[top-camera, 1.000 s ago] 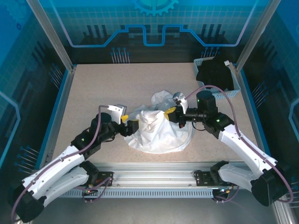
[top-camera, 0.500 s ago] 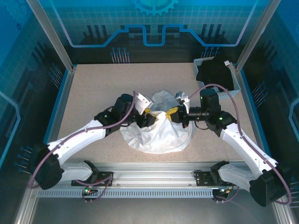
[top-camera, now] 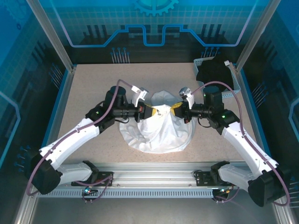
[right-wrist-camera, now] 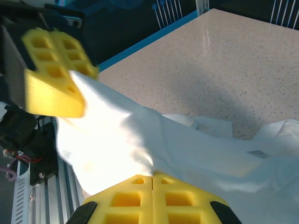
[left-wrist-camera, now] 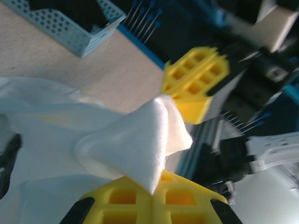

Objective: Fold the inside-out t-shirt

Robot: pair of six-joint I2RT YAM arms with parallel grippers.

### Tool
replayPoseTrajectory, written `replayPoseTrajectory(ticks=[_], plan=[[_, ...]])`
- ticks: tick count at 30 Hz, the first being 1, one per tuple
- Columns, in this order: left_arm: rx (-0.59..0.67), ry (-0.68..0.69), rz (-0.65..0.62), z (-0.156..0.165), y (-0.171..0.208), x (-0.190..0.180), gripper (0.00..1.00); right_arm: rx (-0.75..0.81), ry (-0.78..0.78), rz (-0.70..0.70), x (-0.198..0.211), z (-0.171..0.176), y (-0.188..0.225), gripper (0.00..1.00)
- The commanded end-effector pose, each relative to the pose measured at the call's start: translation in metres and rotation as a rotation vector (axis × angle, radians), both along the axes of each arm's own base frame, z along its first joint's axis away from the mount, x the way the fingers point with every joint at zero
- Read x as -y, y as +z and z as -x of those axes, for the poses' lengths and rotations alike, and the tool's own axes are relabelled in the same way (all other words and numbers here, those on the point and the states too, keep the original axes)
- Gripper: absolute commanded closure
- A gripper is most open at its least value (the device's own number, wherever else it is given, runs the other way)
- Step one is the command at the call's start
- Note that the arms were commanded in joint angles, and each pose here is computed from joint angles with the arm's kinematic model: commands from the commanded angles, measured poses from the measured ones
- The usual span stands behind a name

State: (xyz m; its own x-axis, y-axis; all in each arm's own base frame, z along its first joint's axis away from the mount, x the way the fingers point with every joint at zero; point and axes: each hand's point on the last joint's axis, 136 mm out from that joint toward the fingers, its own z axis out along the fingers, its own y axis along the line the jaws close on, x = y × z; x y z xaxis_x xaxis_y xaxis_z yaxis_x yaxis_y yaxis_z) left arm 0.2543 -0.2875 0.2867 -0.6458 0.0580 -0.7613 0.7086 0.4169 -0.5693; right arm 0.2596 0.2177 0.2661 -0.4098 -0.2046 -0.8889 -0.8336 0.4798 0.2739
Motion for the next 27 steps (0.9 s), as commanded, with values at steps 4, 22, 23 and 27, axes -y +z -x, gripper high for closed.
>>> replayPoseTrajectory(ticks=[4,22,23,27], plan=[[-0.164,-0.092,0.175,0.018,0.026,-0.006,1.0,0.005,-0.14,0.049,0.008,-0.017,0.005,0.94],[-0.222,-0.019,0.16,0.01,0.017,-0.011,1.0,0.389,0.005,0.273,-0.032,0.05,0.013,0.48],[-0.226,-0.016,0.161,0.01,0.017,-0.011,1.0,0.407,-0.01,0.284,-0.036,0.048,0.013,0.48],[-0.228,-0.016,0.166,0.011,0.018,-0.011,1.0,0.417,-0.147,0.352,-0.039,0.023,0.009,0.43]])
